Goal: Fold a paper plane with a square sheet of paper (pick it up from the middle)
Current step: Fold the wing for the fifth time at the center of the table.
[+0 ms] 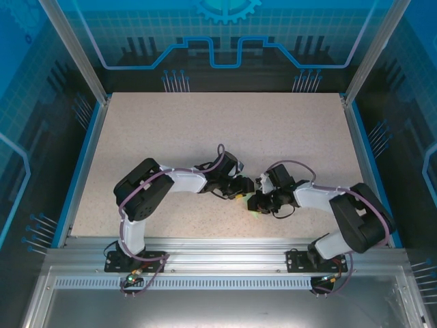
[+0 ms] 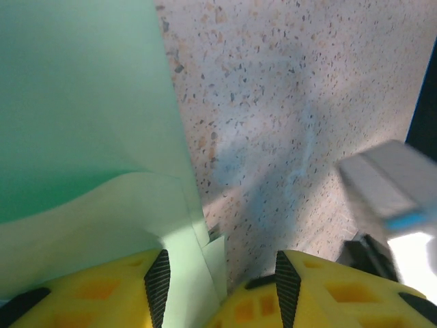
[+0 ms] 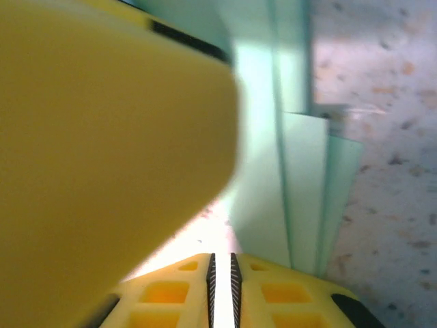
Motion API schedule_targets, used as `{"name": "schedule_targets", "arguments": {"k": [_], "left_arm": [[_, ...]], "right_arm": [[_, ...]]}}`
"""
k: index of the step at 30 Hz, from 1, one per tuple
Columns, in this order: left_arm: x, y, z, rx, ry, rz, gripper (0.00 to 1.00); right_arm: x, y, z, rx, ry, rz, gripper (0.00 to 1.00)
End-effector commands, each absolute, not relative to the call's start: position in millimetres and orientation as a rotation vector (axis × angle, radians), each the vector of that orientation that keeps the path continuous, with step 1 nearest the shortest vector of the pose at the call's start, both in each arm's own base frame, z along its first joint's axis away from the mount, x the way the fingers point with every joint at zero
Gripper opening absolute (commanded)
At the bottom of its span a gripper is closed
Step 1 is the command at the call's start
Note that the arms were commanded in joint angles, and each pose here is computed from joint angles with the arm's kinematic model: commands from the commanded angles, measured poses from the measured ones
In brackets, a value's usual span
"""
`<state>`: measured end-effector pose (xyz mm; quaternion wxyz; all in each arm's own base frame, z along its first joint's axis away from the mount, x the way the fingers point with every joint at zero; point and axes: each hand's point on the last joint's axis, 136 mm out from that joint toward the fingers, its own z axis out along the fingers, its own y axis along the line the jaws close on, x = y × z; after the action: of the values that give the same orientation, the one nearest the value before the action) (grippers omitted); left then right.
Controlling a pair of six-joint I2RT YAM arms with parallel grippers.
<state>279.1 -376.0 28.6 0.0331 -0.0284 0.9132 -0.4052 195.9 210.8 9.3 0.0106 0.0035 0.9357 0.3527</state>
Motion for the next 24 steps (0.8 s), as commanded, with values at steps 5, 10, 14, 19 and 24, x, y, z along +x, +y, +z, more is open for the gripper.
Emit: {"name": "schedule_targets", "arguments": {"k": [5, 10, 14, 19, 24], "left_arm": [[274, -365, -3, -0.097, 2.891, -1.134, 0.49], [286, -358, 2, -0.088, 2.863, -1.132, 0.49], [300, -349, 8, -0.074, 2.830, -1.131, 0.50], [317, -338, 13, -0.030, 2.797, -1.122, 0.50], [336, -321, 19, -0.039, 2.763, -1.138, 0.52]], "right_arm": [[163, 180, -35, 0.087, 3.086, 0.940, 0.07], [160, 175, -39, 0.128, 3.109, 0.895, 0.03], [159, 174, -42, 0.142, 3.128, 0.887, 0.01], [159, 172, -43, 0.151, 3.132, 0.871, 0.00], [159, 171, -45, 0.155, 3.138, 0.858, 0.00]]}}
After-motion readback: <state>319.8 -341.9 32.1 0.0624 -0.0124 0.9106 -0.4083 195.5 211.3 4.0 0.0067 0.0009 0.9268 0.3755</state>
